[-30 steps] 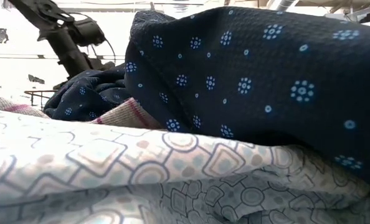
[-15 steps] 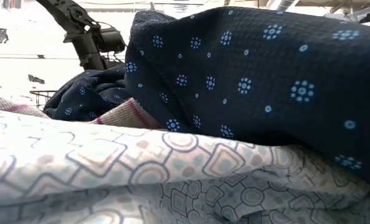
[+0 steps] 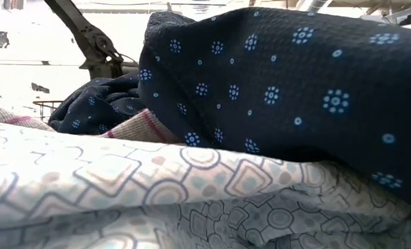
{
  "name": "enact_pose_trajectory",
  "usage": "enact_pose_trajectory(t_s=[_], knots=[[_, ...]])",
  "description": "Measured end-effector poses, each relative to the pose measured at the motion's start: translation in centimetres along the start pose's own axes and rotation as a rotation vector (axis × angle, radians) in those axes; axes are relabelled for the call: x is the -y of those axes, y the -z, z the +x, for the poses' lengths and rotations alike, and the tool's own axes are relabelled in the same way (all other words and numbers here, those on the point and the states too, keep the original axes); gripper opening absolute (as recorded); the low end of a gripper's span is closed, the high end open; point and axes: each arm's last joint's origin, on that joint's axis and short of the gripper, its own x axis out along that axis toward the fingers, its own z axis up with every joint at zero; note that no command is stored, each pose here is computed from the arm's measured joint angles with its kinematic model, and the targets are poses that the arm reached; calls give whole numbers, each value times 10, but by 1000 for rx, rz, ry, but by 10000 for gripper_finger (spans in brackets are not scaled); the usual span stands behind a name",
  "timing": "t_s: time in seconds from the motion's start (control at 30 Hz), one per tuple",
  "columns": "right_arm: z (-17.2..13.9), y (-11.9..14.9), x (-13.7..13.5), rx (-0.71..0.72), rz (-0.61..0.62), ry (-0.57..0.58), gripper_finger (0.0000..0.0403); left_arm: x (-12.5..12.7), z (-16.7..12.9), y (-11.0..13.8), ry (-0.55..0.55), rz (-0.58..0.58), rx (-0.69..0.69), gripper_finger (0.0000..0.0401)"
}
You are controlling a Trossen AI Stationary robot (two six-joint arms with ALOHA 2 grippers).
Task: Pick & Place Cloths
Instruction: Put the blue shorts into the brown wire basket
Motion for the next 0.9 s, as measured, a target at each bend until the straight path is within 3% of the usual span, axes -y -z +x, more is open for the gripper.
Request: enact_pose_trajectory(t_s=[0.3, 0.5, 0.67, 0.9], knots=[[0, 0, 0, 0, 0, 0, 172, -2, 19, 0, 8, 41, -71, 0], [0, 0, 0, 0, 0, 0, 172, -2, 12, 1, -3, 56, -51, 13], [0, 0, 0, 0, -1, -1, 172, -1, -15, 6, -25, 136, 24, 65], [0, 0, 0, 1, -7, -2, 173, -1, -55, 11, -69, 140, 178, 172]])
